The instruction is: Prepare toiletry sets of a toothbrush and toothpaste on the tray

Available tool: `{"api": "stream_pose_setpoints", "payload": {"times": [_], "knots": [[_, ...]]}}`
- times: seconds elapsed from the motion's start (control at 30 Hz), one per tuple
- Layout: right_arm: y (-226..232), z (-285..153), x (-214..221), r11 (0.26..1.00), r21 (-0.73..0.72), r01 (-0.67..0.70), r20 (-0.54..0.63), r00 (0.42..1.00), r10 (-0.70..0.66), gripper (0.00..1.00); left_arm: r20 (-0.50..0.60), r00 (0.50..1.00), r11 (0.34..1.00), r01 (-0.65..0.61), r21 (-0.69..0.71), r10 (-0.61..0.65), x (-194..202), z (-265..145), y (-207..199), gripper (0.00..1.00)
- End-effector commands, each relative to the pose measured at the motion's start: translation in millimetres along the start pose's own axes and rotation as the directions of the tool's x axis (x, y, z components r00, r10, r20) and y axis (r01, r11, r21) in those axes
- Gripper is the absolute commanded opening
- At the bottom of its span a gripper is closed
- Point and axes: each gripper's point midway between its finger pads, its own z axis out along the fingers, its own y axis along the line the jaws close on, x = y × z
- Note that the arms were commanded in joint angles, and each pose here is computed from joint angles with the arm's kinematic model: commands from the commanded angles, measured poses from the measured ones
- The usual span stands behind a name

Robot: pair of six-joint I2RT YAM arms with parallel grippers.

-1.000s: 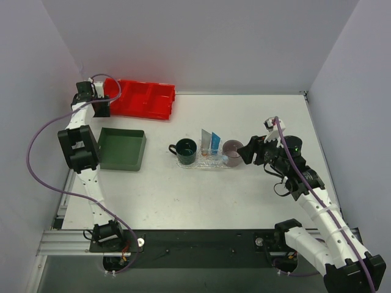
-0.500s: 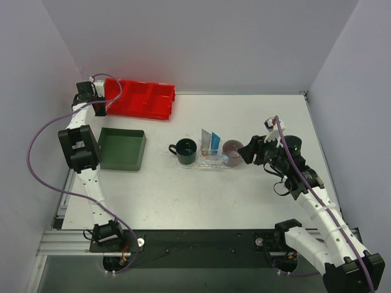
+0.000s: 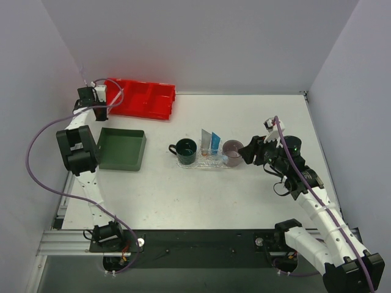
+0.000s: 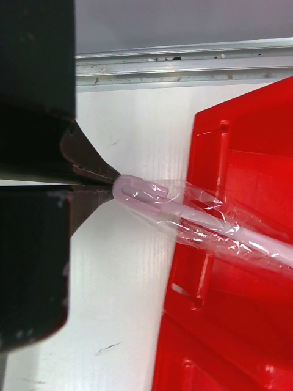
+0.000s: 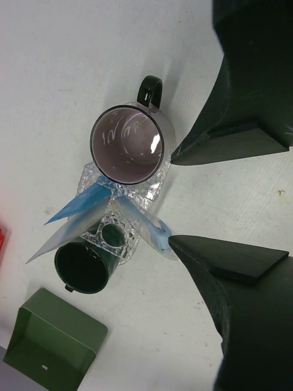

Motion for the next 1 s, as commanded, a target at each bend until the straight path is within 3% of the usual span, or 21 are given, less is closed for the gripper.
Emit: {"api": "stream_pose_setpoints", "payload": {"times": [0.0,0.37,0.5,0.7,0.83,0.97], "knots": [[2,1,-11,1.000,-0.017,0.015,0.049,0.999,-0.014,0.44,0.175,0.985,1.000,0.001,-0.010,0.001,-59,-45,5,0.00],[3,-1,-13,1.000,-0.019,0.008,0.062,0.998,-0.007,0.44,0.232,0.964,0.988,0.144,-0.048,-0.129,-64,-112,4,0.00],[7,-7,-18,1.000,-0.028,0.010,0.090,0.996,-0.007,0.48,0.207,0.963,0.981,0.188,-0.057,-0.172,-35,-136,-5,0.00],[12,-16,-24,0.999,-0.043,0.013,0.118,0.993,-0.008,0.52,0.265,0.941,0.973,0.228,-0.044,-0.209,-26,-191,-20,0.00],[18,-21,-28,0.998,-0.067,0.008,0.127,0.992,0.001,0.56,0.270,0.936,0.972,0.235,0.001,-0.227,-7,-224,-57,0.00],[34,-29,-39,0.991,-0.133,0.007,0.144,0.990,0.012,0.64,0.294,0.946,0.991,0.119,0.068,-0.134,20,-263,-131,0.00]]}}
